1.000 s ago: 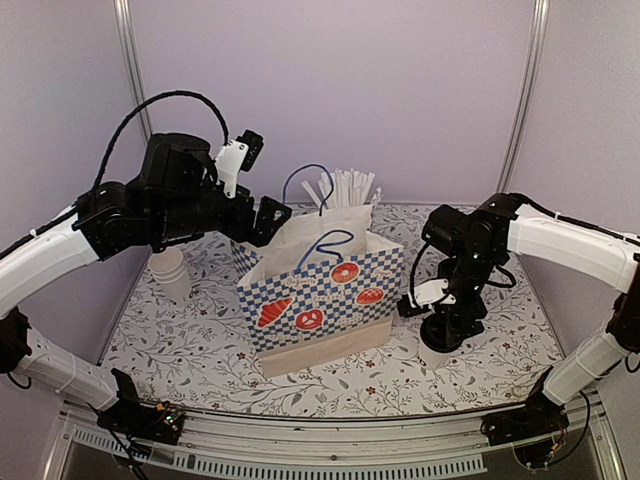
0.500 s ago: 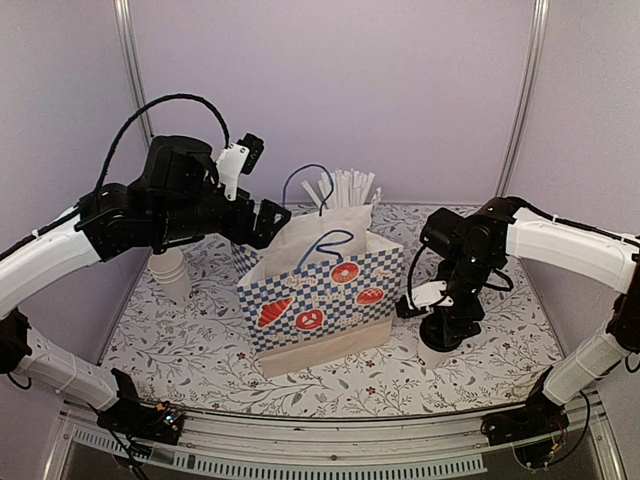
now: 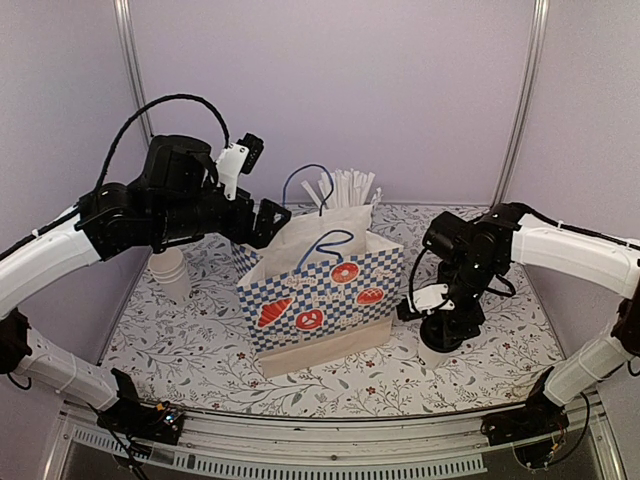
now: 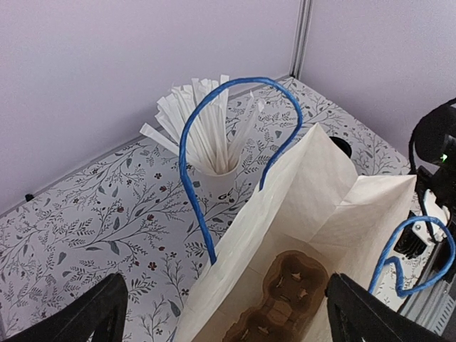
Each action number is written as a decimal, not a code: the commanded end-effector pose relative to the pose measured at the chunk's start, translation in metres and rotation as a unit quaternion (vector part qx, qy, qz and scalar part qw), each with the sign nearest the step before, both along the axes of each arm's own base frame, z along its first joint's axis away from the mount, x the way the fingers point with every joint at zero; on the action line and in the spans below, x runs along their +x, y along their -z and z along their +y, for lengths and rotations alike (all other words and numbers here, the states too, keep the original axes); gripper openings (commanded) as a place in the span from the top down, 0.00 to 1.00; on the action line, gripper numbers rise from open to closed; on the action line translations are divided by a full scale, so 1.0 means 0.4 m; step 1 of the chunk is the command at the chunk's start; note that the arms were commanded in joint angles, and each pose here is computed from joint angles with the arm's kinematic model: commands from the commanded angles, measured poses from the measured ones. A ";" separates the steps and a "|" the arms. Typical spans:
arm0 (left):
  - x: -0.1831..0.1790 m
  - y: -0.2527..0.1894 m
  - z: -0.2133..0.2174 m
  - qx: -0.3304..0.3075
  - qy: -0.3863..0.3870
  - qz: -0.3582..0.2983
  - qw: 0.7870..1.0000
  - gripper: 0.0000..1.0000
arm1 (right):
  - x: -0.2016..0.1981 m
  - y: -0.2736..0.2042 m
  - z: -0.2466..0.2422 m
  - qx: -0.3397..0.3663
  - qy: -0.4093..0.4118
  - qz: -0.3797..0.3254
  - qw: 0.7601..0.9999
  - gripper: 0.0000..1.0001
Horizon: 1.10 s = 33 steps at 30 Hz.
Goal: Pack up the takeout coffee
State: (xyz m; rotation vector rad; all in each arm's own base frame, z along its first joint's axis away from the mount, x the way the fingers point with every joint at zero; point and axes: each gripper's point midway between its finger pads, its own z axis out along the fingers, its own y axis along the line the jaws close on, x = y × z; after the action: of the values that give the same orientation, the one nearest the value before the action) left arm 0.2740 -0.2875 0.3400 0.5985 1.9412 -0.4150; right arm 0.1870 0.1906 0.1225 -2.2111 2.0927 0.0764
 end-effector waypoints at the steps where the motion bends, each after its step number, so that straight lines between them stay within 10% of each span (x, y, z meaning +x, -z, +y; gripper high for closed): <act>1: 0.014 -0.008 0.001 -0.013 -0.004 -0.003 1.000 0.00 | 0.005 0.008 -0.009 -0.010 0.001 -0.014 1.000 0.36; 24: 0.003 0.061 0.016 0.009 0.099 0.078 0.992 0.01 | 0.343 -0.566 -0.011 0.127 0.122 -0.272 0.946 0.54; 33: 0.061 0.132 0.016 0.043 0.065 0.102 0.992 0.10 | 0.271 -0.825 0.182 0.347 0.065 -0.314 0.882 0.56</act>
State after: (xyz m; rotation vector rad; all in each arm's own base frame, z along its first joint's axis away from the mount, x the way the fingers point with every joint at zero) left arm 0.2876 -0.2856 0.2863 0.7818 2.1183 -0.5275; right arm 0.3261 0.2213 0.4014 -1.4799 1.7206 -0.1576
